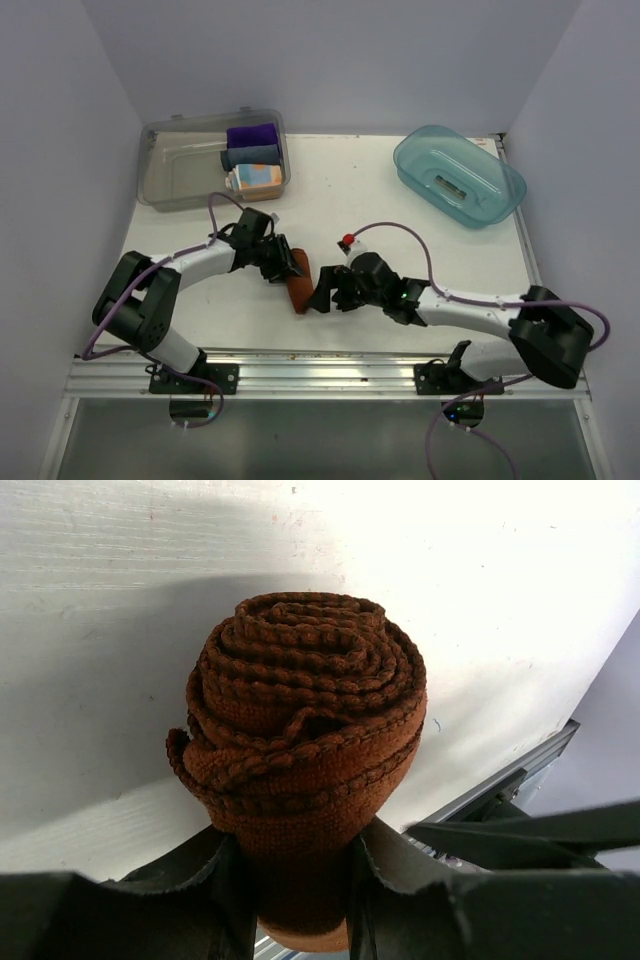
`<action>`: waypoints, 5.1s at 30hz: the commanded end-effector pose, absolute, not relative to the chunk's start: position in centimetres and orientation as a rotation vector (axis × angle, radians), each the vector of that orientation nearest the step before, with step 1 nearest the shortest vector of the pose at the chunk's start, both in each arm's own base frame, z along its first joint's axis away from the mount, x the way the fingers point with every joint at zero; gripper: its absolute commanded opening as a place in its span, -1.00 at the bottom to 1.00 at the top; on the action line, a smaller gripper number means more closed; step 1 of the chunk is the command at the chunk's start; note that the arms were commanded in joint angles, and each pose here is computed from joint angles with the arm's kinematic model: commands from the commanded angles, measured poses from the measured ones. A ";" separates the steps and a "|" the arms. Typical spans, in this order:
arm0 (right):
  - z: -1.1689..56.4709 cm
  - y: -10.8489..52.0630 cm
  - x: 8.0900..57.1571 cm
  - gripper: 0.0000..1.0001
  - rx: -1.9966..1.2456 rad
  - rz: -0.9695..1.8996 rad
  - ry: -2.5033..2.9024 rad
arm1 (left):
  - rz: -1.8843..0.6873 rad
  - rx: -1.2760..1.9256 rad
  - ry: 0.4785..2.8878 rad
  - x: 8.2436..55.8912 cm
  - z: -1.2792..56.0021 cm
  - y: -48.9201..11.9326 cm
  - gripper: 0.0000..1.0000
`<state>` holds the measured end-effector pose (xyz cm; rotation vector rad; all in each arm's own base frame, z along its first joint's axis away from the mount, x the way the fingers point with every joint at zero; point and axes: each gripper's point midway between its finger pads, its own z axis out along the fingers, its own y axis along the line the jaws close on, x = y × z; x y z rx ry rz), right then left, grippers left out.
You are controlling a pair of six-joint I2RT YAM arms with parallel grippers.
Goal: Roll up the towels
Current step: Place the rolled towel into the container
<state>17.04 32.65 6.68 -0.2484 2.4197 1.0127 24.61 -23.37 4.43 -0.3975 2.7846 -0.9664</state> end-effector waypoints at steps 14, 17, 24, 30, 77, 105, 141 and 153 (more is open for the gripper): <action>11.6 18.8 18.3 0.78 -0.025 0.572 2.243 | -0.967 -0.407 2.604 30.8 13.0 -22.0 -0.50; 11.4 18.5 18.3 0.78 -0.027 0.547 2.252 | -0.924 -0.459 2.509 34.0 16.7 -20.1 -0.50; 11.8 18.7 19.0 0.78 -0.048 0.501 2.254 | -0.880 -0.705 2.193 41.7 25.2 -12.8 -0.50; 12.0 19.5 19.4 0.78 -0.068 0.498 2.271 | -0.755 -1.014 1.893 48.6 28.1 -3.3 -0.50; 8.7 22.0 17.8 0.73 -0.029 0.587 2.449 | -0.682 -1.472 1.357 70.1 12.5 13.2 -0.44; 8.8 22.2 17.9 0.71 -0.023 0.592 2.447 | -0.684 -1.439 1.385 71.7 10.4 13.4 0.18; 10.9 21.6 17.0 0.82 -0.010 0.675 2.393 | -0.585 -1.351 1.543 66.6 15.8 11.8 0.99; 15.5 18.4 19.5 0.97 -0.066 0.410 2.289 | -0.466 -1.165 1.614 59.0 23.0 8.3 0.99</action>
